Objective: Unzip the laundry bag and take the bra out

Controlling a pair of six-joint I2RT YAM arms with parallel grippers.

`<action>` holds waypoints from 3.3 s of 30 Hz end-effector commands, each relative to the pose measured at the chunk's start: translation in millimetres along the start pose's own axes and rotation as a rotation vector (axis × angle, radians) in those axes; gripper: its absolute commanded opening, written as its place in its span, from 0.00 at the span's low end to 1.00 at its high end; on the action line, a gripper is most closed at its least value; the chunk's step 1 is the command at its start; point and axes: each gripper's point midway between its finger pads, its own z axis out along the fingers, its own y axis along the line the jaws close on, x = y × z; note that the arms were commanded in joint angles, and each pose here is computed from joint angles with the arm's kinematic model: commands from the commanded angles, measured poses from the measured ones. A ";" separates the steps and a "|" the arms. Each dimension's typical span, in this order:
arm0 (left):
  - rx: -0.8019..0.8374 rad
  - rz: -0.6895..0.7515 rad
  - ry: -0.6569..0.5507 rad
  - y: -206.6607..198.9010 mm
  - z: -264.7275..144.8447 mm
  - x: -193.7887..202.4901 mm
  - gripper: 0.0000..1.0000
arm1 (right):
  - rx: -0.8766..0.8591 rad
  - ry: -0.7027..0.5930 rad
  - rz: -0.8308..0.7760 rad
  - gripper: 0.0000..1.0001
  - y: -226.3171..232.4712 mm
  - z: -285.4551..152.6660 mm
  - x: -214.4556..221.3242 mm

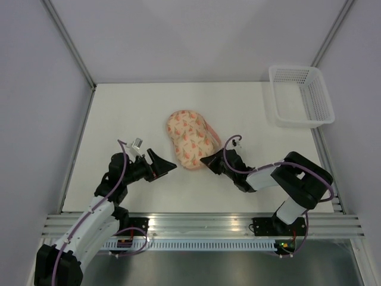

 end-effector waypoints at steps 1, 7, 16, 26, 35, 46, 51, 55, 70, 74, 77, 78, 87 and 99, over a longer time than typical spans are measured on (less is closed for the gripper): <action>0.033 0.029 0.019 -2.0 0.7 4.5 1.00 | -0.233 0.137 0.129 0.00 48.7 -25.4 13.0; 0.042 0.057 0.053 6.9 6.5 12.5 1.00 | -0.507 0.253 0.380 0.00 85.9 -72.7 13.6; 0.067 0.063 -0.048 9.6 13.8 1.8 1.00 | -0.729 0.388 0.502 0.00 129.8 -105.6 11.5; -0.054 0.068 -0.156 25.4 19.7 -23.0 1.00 | -0.543 0.453 0.284 0.01 116.6 -116.6 34.0; 0.061 0.049 -0.275 -8.9 13.0 -44.4 1.00 | -0.345 0.380 0.036 0.00 97.1 -129.9 25.2; 0.206 -0.023 -0.263 -44.2 20.1 -44.0 1.00 | -0.375 0.386 0.047 0.00 96.0 -141.7 25.3; 0.242 -0.040 -0.201 -57.8 30.4 -30.8 1.00 | -0.400 0.382 0.059 0.00 101.0 -143.5 23.7; 0.237 -0.050 -0.145 -63.7 38.7 -16.8 0.98 | -0.415 0.374 0.073 0.00 103.2 -143.4 22.5; 0.185 -0.042 -0.162 -58.7 40.9 -18.4 0.02 | -0.313 0.346 -0.053 0.19 90.0 -146.7 17.0; 0.095 -0.113 -0.167 -41.6 45.2 -17.2 0.02 | -0.158 0.251 -0.196 0.81 68.0 -142.2 -1.2; 0.017 -0.170 -0.221 -27.9 46.9 -22.6 0.02 | -0.060 0.210 -0.299 0.86 50.3 -142.4 -12.5; 0.004 -0.194 -0.231 -26.7 47.0 -23.7 0.02 | -0.038 0.199 -0.315 0.86 45.9 -141.7 -14.9; -0.276 -0.424 -0.367 -10.3 61.7 -47.8 0.02 | -0.035 0.196 -0.471 0.77 37.6 -132.1 -3.8; -0.559 -0.507 -0.282 -10.9 101.7 -24.5 0.02 | -0.070 0.139 -0.655 0.68 67.9 -111.3 30.1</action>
